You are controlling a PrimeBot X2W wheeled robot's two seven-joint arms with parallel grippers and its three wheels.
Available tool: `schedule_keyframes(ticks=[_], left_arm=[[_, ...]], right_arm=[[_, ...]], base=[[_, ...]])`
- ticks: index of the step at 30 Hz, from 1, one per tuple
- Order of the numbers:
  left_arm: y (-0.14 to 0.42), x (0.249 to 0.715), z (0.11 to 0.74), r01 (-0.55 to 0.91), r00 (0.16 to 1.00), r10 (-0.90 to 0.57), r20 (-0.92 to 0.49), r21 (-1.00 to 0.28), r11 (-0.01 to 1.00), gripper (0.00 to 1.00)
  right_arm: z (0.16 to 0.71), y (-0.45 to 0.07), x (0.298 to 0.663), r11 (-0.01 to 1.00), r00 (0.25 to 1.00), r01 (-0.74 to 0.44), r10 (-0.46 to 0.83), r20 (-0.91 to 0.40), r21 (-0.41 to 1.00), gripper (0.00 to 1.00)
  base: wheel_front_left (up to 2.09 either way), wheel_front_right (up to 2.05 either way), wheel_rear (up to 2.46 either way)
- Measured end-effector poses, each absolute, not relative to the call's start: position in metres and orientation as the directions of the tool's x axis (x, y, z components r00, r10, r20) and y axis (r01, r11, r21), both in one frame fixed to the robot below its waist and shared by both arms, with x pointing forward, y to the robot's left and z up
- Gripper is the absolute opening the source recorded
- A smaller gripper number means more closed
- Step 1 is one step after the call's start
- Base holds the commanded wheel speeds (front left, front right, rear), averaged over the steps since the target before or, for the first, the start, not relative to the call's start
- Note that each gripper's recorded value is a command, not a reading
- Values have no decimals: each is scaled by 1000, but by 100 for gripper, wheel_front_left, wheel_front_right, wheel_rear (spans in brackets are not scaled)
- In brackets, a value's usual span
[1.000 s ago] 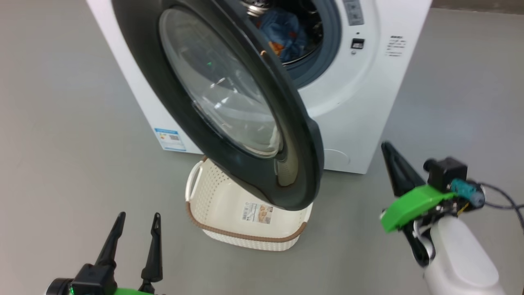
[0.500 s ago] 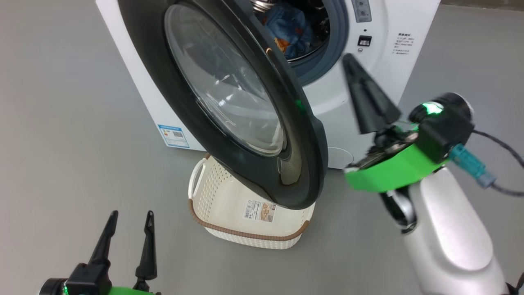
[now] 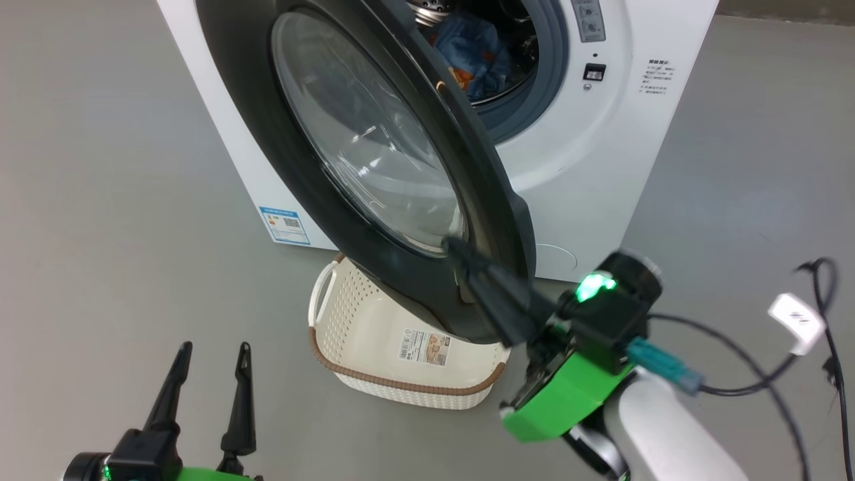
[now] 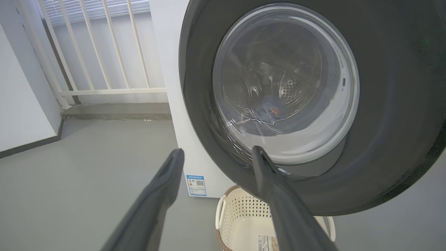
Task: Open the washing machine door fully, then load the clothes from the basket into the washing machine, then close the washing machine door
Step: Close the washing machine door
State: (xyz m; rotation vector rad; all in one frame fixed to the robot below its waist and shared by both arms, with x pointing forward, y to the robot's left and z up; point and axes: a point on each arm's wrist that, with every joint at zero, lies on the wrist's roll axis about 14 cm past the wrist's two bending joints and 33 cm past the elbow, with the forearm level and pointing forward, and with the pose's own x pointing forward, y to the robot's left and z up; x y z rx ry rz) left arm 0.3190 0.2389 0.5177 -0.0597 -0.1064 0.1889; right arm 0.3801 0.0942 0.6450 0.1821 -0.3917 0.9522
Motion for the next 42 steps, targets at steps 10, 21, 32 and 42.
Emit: schedule_keyframes(ticks=[10, 21, 32, 42], left_arm=[[240, 319, 517, -191, 976, 197, 97, -72, 979, 100], [238, 322, 515, -187, 977, 194, 92, -76, 979, 100], [239, 323, 512, -190, 977, 196, 83, -71, 979, 100], [239, 328, 509, -195, 977, 199, 70, -71, 978, 100]], right_arm=[[558, 101, 385, 569, 572, -819, 804, 159, 70, 0], [533, 87, 411, 628, 633, -774, 767, 106, 82, 0], [527, 80, 425, 655, 661, -750, 744, 96, 85, 0], [525, 72, 446, 681, 687, -727, 720, 97, 88, 0]], base=[[0, 0, 0], [0, 0, 0], [0, 0, 0], [0, 0, 0]])
